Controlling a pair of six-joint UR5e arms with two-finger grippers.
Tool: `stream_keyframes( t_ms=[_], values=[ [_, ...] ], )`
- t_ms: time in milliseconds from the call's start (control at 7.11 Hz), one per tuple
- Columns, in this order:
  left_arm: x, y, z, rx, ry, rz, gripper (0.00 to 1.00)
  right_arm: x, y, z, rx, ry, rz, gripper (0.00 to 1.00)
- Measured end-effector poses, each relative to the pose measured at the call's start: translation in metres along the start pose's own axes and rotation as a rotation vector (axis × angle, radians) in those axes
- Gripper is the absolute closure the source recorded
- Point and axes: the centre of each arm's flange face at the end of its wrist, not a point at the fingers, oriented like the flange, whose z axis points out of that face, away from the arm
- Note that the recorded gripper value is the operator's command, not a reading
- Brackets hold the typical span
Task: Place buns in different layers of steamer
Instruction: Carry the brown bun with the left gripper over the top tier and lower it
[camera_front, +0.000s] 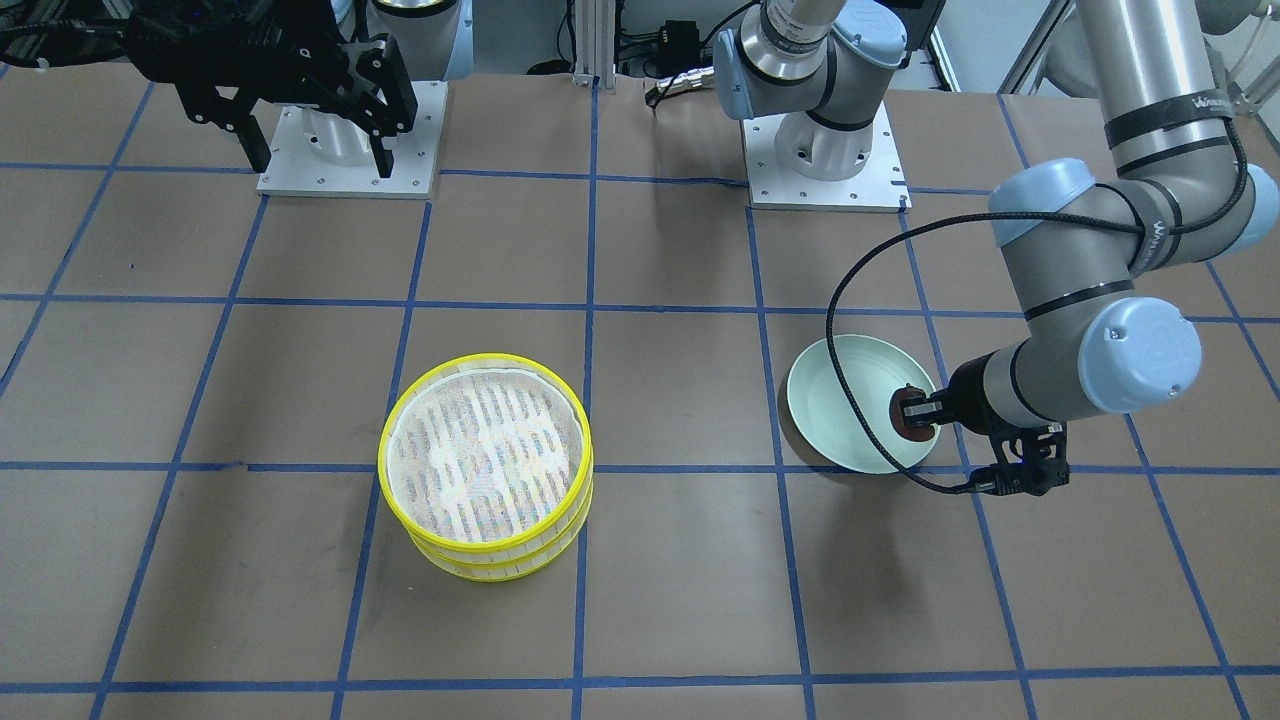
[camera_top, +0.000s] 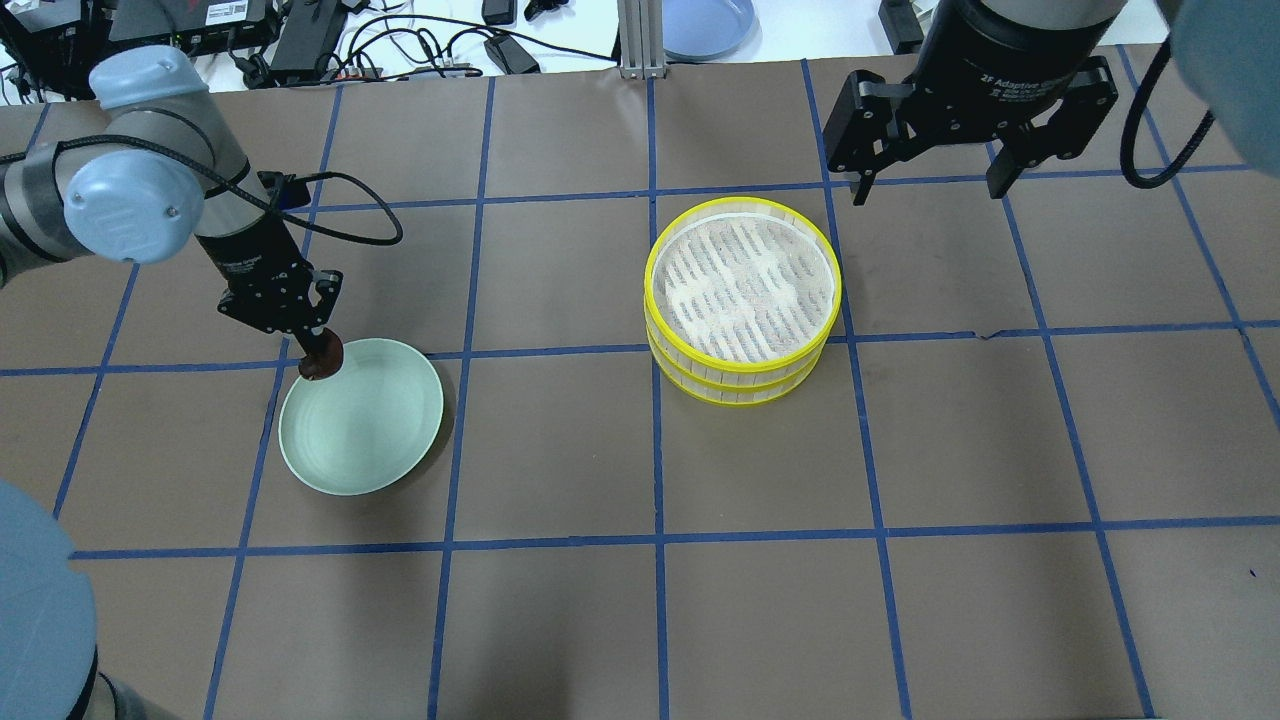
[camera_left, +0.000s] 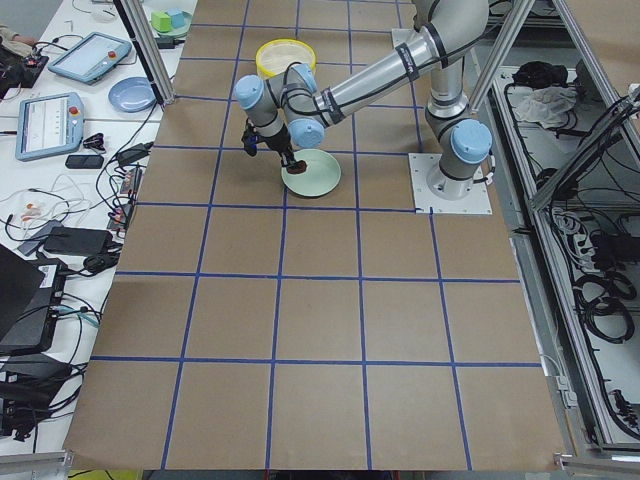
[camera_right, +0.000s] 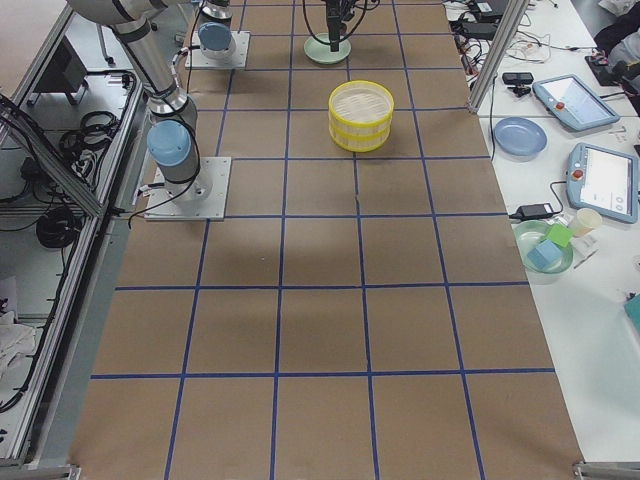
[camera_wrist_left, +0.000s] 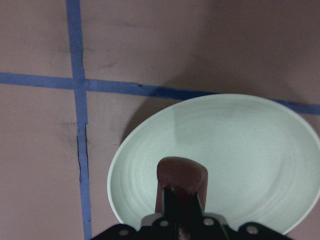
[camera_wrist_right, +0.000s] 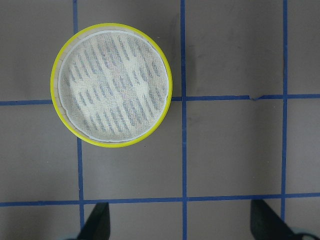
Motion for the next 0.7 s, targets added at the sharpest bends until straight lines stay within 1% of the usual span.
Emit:
stream_keyframes(
  t_ms=[281,422,703],
  values=[
    [0.056,0.012,-0.042,0.048,0.097,-0.111,1.00,-0.001,0.002,0.002,-0.009,-0.005,0.000,0.00],
    [0.092,0.024,-0.058,0.067,0.146,-0.159,1.00,-0.002,0.001,0.004,-0.012,-0.008,0.002,0.00],
    [0.162,0.049,-0.084,0.107,0.296,-0.222,1.00,-0.002,0.000,0.006,-0.016,-0.011,0.009,0.00]
  ],
)
